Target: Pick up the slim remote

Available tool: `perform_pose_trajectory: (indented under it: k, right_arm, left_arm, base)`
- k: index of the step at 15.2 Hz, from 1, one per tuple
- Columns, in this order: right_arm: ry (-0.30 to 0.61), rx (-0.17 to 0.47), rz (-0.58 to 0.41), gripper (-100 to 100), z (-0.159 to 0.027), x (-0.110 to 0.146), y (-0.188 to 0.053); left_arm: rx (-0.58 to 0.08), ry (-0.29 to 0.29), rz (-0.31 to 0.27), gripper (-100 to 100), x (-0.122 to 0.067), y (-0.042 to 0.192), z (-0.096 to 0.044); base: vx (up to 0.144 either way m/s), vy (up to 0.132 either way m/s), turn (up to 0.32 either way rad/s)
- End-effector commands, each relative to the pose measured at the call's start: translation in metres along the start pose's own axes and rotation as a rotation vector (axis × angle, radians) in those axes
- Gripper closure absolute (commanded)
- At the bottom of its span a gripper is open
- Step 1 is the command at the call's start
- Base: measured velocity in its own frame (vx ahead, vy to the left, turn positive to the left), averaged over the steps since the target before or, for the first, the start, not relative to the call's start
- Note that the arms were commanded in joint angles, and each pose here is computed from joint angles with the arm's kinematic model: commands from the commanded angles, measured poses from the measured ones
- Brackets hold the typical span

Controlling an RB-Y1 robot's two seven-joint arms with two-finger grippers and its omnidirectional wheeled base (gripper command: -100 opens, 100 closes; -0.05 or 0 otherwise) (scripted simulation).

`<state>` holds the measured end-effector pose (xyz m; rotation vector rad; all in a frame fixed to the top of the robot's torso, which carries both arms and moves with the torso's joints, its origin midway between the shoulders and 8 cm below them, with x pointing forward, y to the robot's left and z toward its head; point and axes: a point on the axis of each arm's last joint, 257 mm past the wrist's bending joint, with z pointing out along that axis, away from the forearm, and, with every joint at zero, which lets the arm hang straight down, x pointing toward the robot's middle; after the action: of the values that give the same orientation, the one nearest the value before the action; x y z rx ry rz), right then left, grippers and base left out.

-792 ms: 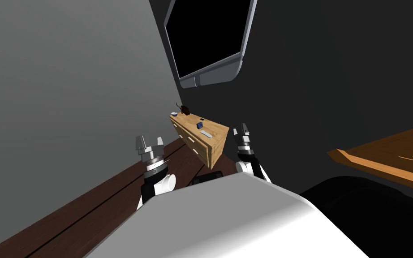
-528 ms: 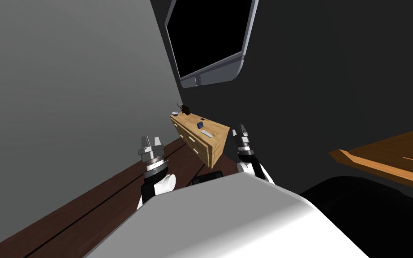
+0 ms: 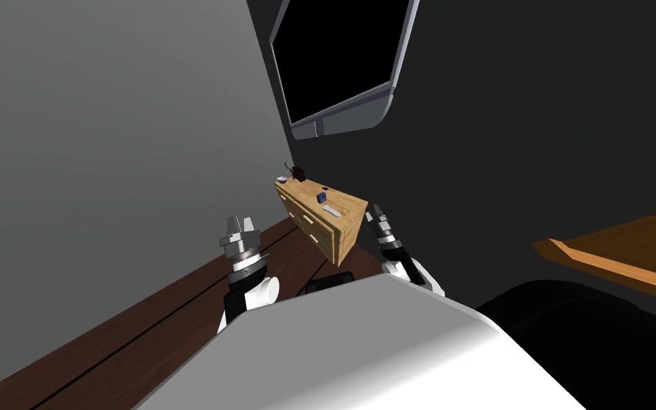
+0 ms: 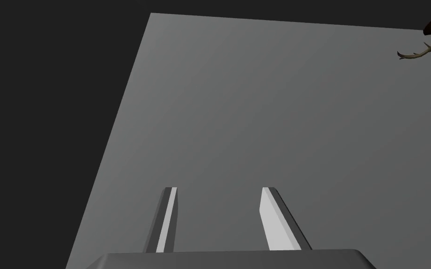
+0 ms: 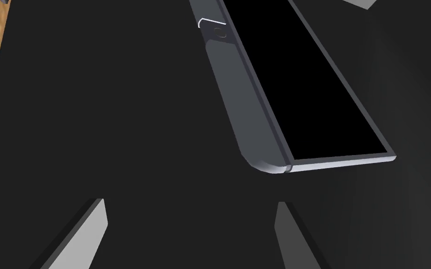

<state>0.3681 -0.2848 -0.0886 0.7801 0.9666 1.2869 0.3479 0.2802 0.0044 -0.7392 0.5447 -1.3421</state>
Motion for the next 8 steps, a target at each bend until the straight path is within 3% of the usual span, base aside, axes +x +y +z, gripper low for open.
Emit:
perform_pose_trajectory:
  k: [1,4,6,7,8]
  right_arm:
    - [0.023,0.012,-0.014,-100,-0.004,0.001,-0.003]
    - [0.091,0.081,-0.055,-100,-0.017,0.006,-0.031]
    - [0.114,0.084,-0.071,-100,-0.017,0.007,-0.031]
    - [0.144,0.121,-0.09,-100,-0.026,0.008,-0.046]
    - [0.161,0.123,-0.102,-100,-0.026,0.008,-0.047]
  left_arm:
    - [0.0,0.0,0.0,0,0.0,0.0,0.0]
    - [0.0,0.0,0.0,0,0.0,0.0,0.0]
    - [0.0,0.0,0.0,0,0.0,0.0,0.0]
    - [0.0,0.0,0.0,0,0.0,0.0,0.0]
    - [0.0,0.0,0.0,0,0.0,0.0,0.0]
  base:
    - [-0.018,0.026,0.014]
    - [-0.022,0.037,0.06]
    - [-0.02,0.042,0.04]
    - [-0.019,0.043,0.053]
    - [-0.02,0.042,0.057]
